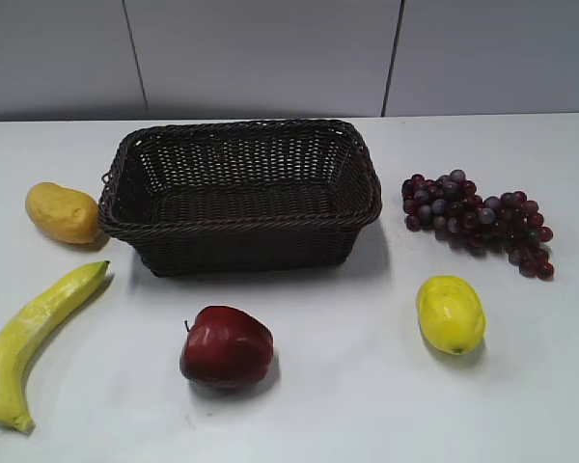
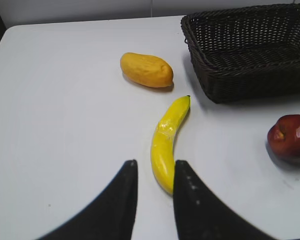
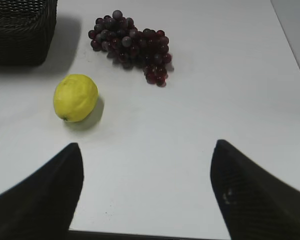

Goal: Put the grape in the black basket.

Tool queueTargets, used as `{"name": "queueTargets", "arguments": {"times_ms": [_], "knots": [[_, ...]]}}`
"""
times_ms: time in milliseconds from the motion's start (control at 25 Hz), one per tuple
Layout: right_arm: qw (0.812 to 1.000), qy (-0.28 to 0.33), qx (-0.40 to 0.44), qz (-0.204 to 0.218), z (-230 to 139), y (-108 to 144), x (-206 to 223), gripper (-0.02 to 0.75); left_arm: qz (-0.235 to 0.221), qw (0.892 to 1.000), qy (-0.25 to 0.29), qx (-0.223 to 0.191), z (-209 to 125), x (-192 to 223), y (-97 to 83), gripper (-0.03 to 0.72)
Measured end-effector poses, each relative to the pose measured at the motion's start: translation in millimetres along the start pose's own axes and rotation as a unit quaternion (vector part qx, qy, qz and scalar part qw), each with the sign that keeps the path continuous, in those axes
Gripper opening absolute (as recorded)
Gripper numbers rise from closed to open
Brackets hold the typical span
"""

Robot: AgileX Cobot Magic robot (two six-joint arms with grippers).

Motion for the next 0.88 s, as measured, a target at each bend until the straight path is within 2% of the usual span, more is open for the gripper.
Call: {"name": "queueTargets", "arguments": {"times_ms": [880], "knots": [[1.000, -0.004, -0.001, 0.001, 1.3, 0.3, -0.5, 0.595, 0.000, 1.000, 0.000, 0.000, 0.0, 0.0, 0.0, 0.228]]}}
Point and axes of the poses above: a point on each arm's last joint axis where the gripper is mounted, x pointing out along that axis toward the gripper, y along the wrist's bending axis when the last joint is at zero, z = x × y, the point moved 2 cm from there along x, pointing out along that axis toward the gripper, and after that the axes turned 11 degrees about x, right-handed, at the moved point
